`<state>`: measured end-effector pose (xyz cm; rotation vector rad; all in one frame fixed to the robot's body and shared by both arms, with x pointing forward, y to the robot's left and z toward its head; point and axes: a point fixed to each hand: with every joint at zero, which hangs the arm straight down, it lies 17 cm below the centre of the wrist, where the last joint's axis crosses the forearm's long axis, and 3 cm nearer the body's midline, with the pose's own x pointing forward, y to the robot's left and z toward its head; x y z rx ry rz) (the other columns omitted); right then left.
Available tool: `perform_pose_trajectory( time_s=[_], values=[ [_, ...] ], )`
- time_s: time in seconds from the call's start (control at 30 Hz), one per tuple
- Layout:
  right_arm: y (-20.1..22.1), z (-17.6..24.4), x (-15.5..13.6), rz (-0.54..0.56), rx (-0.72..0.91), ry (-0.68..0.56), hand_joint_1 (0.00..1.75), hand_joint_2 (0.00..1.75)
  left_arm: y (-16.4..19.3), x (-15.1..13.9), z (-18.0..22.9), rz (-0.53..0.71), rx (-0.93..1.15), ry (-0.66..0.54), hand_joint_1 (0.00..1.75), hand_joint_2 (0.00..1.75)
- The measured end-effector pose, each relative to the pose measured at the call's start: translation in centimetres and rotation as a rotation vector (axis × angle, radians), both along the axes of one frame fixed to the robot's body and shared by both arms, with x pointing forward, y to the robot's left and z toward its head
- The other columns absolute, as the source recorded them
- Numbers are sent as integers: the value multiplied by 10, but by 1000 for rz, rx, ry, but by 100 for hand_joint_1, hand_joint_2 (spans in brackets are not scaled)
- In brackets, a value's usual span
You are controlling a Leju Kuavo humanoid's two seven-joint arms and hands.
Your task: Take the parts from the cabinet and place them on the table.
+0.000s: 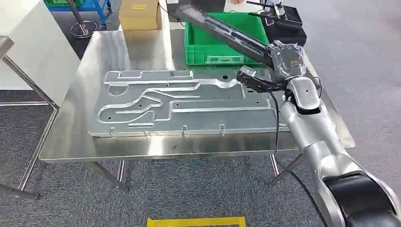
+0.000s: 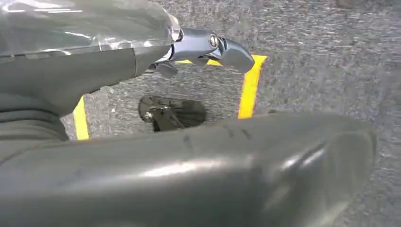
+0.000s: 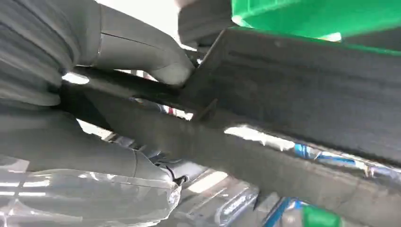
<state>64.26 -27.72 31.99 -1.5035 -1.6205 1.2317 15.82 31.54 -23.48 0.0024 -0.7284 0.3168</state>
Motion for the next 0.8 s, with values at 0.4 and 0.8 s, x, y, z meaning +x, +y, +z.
perform_pose_trajectory(
  time_s=[0.4, 0.8],
  values=[
    [23, -130, -15, 142, -310, 258, 164, 175, 2, 10, 6, -7, 0, -40, 0, 0],
    [87, -174, -52, 369, -372, 245, 0, 0, 13, 8, 4, -27, 55, -29, 0, 175]
  ],
)
